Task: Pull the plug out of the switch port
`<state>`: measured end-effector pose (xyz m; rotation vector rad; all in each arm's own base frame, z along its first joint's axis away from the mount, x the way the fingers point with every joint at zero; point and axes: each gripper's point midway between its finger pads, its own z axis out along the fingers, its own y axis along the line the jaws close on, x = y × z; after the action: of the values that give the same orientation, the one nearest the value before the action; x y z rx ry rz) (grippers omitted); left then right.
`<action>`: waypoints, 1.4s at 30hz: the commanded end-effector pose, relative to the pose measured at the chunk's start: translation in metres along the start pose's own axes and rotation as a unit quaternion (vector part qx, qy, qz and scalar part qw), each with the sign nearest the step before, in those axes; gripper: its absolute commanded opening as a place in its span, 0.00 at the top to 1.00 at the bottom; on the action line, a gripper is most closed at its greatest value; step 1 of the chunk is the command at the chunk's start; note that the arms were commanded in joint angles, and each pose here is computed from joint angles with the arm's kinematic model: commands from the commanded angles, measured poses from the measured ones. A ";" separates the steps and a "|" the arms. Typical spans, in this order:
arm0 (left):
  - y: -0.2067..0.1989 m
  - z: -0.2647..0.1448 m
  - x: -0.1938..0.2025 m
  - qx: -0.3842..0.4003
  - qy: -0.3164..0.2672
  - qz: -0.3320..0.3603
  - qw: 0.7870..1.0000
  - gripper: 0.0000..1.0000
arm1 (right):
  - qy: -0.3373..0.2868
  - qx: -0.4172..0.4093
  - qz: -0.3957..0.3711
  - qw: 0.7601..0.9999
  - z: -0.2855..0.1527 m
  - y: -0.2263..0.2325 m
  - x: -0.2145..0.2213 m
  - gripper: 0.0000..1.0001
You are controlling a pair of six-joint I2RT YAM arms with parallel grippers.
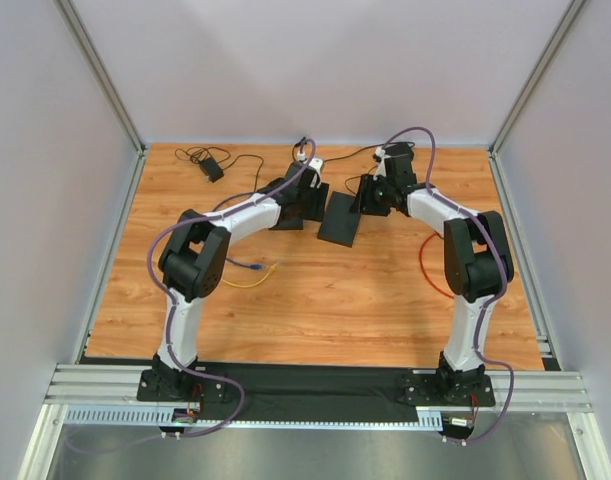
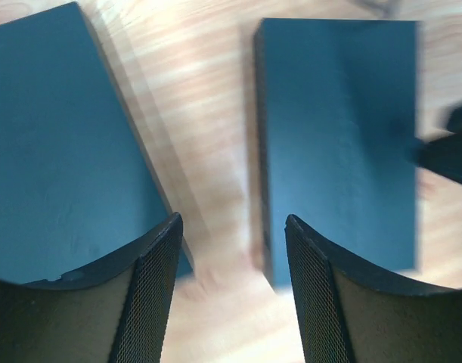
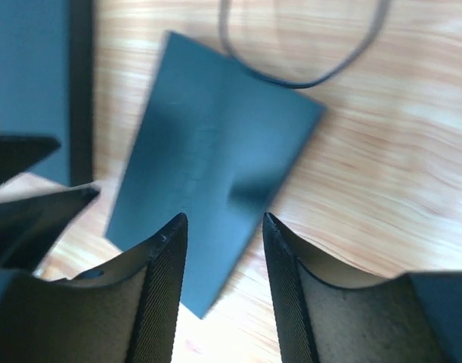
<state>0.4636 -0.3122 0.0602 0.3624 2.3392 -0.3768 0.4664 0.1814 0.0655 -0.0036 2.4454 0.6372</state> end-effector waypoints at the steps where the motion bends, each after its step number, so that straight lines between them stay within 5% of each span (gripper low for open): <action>1: -0.018 -0.043 -0.055 0.002 -0.120 -0.034 0.992 0.35 | -0.057 -0.060 -0.056 0.995 -0.017 0.039 -0.036 0.52; 8: -0.024 -0.064 -0.041 0.015 -0.139 -0.071 0.988 0.31 | -0.077 -0.102 -0.087 0.988 -0.010 0.057 -0.055 0.41; 18: -0.055 -0.063 0.012 0.051 -0.126 -0.102 0.985 0.30 | -0.075 -0.046 -0.102 0.991 0.021 0.038 -0.090 0.31; 31: -0.082 -0.040 0.036 0.093 -0.105 -0.132 0.981 0.25 | -0.016 -0.006 -0.082 0.996 0.040 -0.006 -0.052 0.30; 42: -0.083 -0.009 0.043 0.072 -0.057 -0.109 0.990 0.25 | 0.019 -0.034 -0.048 0.998 0.044 -0.009 -0.025 0.39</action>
<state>0.3888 -0.3702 0.0408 0.1296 2.2708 -0.6472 0.5252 0.1778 0.0493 -0.1500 2.4144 0.6125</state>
